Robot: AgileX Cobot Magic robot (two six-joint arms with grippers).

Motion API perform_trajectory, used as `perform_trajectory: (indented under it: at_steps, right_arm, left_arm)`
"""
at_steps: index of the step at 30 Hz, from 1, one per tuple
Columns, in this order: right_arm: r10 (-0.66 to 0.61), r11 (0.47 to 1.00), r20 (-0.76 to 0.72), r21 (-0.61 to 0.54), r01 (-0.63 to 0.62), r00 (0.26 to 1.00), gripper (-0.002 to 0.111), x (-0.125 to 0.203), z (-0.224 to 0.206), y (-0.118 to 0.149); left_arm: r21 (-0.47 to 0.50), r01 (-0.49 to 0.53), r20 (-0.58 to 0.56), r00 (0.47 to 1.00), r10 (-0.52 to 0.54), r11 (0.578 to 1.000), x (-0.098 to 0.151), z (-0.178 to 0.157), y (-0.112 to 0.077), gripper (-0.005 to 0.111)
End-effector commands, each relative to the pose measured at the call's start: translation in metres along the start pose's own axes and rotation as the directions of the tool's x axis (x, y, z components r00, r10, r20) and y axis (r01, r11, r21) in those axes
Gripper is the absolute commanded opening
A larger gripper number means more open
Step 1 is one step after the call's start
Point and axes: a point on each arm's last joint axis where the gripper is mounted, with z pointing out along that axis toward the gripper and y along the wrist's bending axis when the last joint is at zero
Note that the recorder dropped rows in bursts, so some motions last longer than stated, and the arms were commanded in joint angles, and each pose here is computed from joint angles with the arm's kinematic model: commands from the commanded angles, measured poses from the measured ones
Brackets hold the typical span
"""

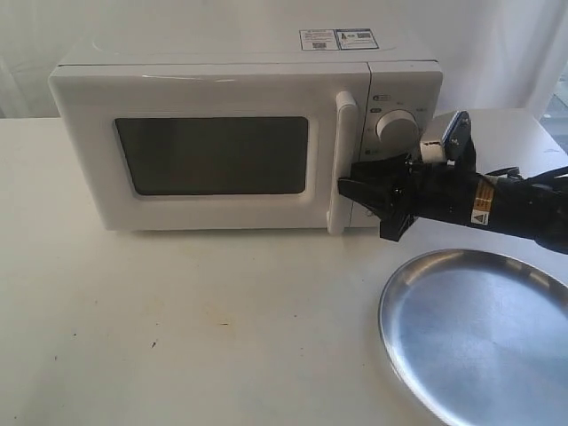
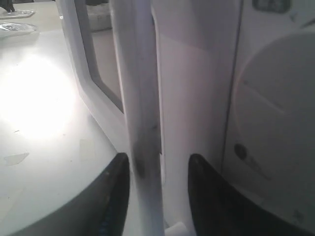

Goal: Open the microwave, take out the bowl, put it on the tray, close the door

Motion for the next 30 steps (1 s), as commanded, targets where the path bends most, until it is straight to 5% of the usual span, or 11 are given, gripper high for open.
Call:
perform_trajectory:
  at_steps: [1,5,10,15,22,30]
  right_arm:
    - [-0.09,0.991,0.023,-0.097,0.092,0.996,0.036,-0.01,0.017,0.008]
    - [-0.054,0.986,0.017,-0.155,0.056,0.998,0.034,-0.011,0.03,0.022]
    - [-0.116,0.97,0.031,-0.213,0.12,0.993,-0.001,-0.012,0.045,0.04]
    - [-0.131,0.96,0.02,-0.246,0.131,0.991,0.0,-0.011,0.047,0.044]
    - [-0.285,0.835,-0.069,-0.507,0.213,0.956,0.0,-0.014,0.038,0.074]
    - [-0.315,0.839,-0.018,-0.472,0.27,0.949,0.0,-0.068,0.02,0.093]
  left_arm:
    - [0.003,-0.001,0.006,1.0,0.001,1.0,-0.001,0.0,0.0,0.0]
    - [0.003,-0.001,0.006,1.0,0.001,1.0,-0.001,0.0,0.0,0.0]
    - [0.003,-0.001,0.006,1.0,0.001,1.0,-0.001,0.0,0.0,0.0]
    - [0.003,-0.001,0.006,1.0,0.001,1.0,-0.001,0.0,0.0,0.0]
    - [0.003,-0.001,0.006,1.0,0.001,1.0,-0.001,0.0,0.0,0.0]
    - [0.003,-0.001,0.006,1.0,0.001,1.0,-0.001,0.0,0.0,0.0]
